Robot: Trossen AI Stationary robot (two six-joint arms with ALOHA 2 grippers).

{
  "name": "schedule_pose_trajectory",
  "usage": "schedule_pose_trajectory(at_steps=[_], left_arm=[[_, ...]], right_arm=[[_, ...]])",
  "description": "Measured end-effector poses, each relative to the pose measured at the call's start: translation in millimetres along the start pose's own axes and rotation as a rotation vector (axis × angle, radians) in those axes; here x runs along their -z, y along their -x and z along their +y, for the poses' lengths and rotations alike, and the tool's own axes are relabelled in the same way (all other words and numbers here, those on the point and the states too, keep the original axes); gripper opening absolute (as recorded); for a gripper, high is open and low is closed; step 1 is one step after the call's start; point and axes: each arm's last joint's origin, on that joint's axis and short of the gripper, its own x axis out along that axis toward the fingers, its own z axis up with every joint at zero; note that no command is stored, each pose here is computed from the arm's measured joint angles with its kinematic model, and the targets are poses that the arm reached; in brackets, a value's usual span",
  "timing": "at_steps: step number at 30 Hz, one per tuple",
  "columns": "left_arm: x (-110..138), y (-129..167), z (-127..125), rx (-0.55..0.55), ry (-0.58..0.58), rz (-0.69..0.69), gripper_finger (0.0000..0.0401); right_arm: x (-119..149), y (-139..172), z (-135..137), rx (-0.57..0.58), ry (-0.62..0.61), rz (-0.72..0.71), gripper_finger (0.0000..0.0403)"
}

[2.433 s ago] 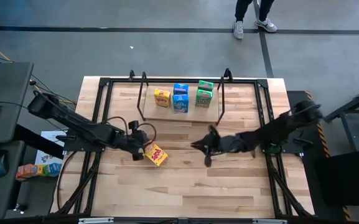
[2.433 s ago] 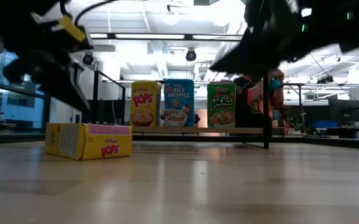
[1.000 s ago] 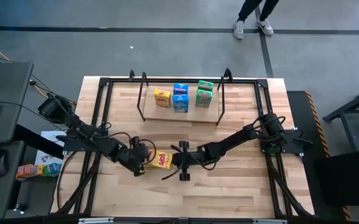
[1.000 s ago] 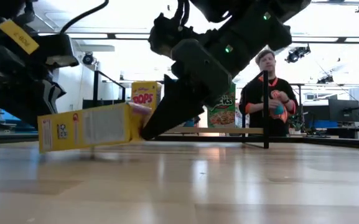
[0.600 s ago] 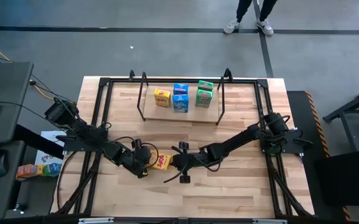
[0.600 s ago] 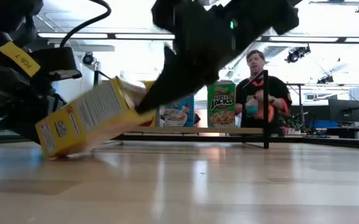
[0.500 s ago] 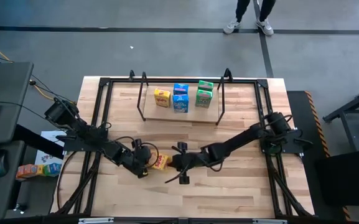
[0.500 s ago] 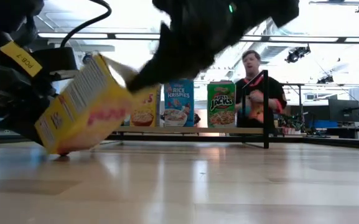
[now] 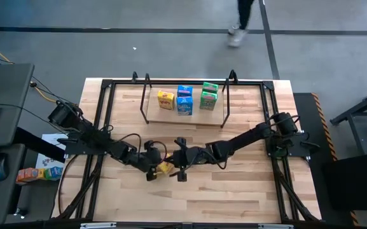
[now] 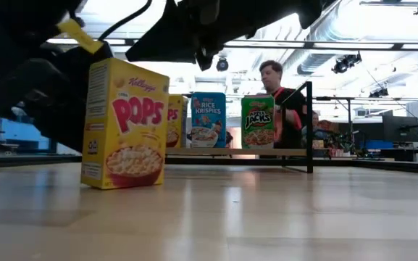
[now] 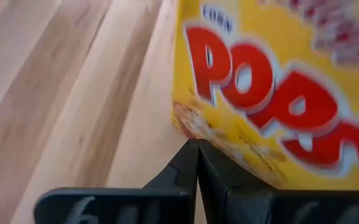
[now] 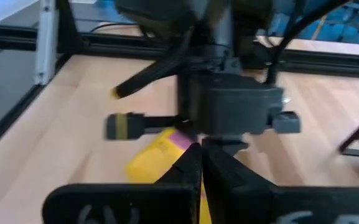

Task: Stack cereal on shelf
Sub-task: Prepare the yellow cereal box on the table

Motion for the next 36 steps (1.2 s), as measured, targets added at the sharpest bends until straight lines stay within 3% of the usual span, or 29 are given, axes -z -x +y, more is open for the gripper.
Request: schedule_pose_trajectory(at_steps=[8, 12, 17, 25, 30, 36], left_arm=[[-6, 9, 8, -0.031, -0.033, 0.007, 0.0000], [-13, 33, 17, -0.132, -0.024, -0.021, 0.0000], [-21, 73, 32, -0.264, 0.015, -0.106, 0.0000], [-36, 104, 32, -0.179, 0.091, -0.278, 0.0006], [-41, 104, 27, -0.122, 0.071, -0.309, 0.0042], [-52, 106, 28, -0.089, 0.030, -0.341, 0.0129]], right_arm=[[-4, 0, -3, 0.009, 0.040, -0.034, 0.0000], [-14, 7, -5, 0.030, 0.062, -0.060, 0.0000], [-28, 25, -10, 0.140, 0.120, -0.037, 0.0000], [-44, 65, -17, 0.322, 0.136, 0.085, 0.0000], [-39, 79, -13, 0.408, 0.120, 0.172, 0.0000], [-33, 87, -9, 0.479, 0.111, 0.223, 0.0000]])
